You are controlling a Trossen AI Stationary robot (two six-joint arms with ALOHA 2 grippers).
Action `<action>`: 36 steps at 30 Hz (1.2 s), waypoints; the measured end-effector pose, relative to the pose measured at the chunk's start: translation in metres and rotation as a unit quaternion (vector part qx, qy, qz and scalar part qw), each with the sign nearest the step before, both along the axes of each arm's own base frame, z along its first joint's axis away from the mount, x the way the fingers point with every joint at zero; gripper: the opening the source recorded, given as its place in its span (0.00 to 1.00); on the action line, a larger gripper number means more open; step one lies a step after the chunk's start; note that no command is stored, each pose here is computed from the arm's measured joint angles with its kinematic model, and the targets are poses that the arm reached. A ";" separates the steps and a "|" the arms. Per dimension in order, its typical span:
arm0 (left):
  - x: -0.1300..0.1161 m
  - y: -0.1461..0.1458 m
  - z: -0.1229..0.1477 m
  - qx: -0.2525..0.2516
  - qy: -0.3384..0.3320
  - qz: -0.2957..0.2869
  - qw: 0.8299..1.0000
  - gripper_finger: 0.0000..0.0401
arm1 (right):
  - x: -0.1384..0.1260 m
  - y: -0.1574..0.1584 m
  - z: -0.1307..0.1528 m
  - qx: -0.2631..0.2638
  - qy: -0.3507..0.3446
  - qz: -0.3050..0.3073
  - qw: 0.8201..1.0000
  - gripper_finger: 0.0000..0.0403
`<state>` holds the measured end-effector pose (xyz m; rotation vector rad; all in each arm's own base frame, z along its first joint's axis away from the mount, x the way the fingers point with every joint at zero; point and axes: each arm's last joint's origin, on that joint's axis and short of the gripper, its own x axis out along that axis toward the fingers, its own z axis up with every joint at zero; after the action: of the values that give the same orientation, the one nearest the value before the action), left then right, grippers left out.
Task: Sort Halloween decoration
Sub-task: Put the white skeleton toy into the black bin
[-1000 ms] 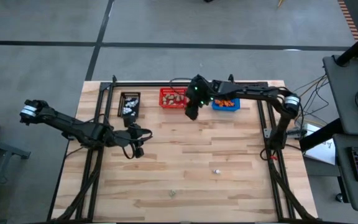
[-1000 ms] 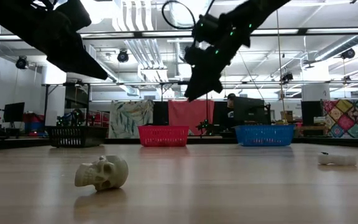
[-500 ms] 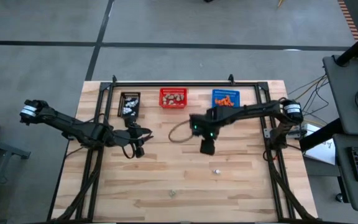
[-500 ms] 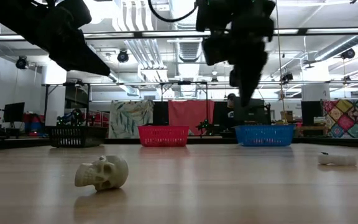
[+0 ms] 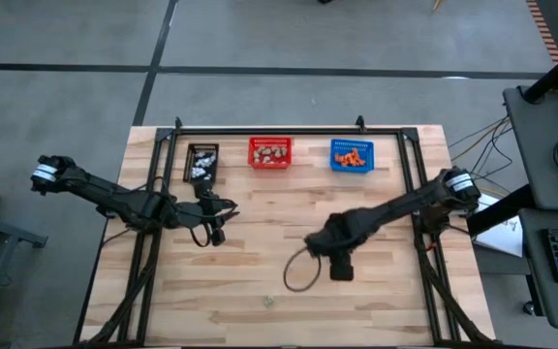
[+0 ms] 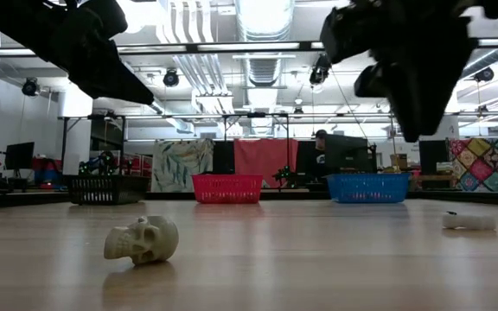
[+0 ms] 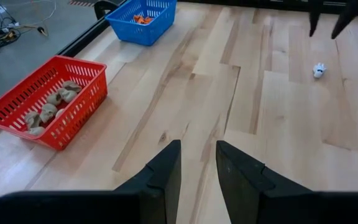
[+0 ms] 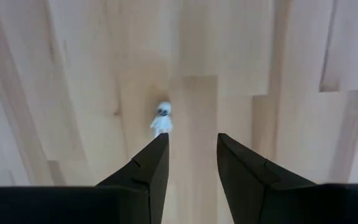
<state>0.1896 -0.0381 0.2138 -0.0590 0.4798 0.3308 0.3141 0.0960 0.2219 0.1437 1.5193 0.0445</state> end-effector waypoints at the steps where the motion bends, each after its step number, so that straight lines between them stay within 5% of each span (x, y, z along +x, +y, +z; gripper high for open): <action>1: 0.000 0.000 0.000 0.000 0.000 0.000 1.000 0.21 | -0.002 0.005 0.000 -0.004 0.000 0.000 1.000 0.31; 14: 0.000 0.000 0.000 -0.001 -0.002 0.000 1.000 0.21 | -0.021 0.051 -0.010 -0.027 -0.003 -0.019 0.999 0.43; 36: 0.000 0.000 0.000 -0.002 -0.002 0.001 1.000 0.21 | -0.039 0.045 -0.071 -0.040 -0.028 -0.065 0.997 0.43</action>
<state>0.1897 -0.0382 0.2141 -0.0644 0.4758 0.3310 0.2748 0.1407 0.1511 0.1752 1.4511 -0.1155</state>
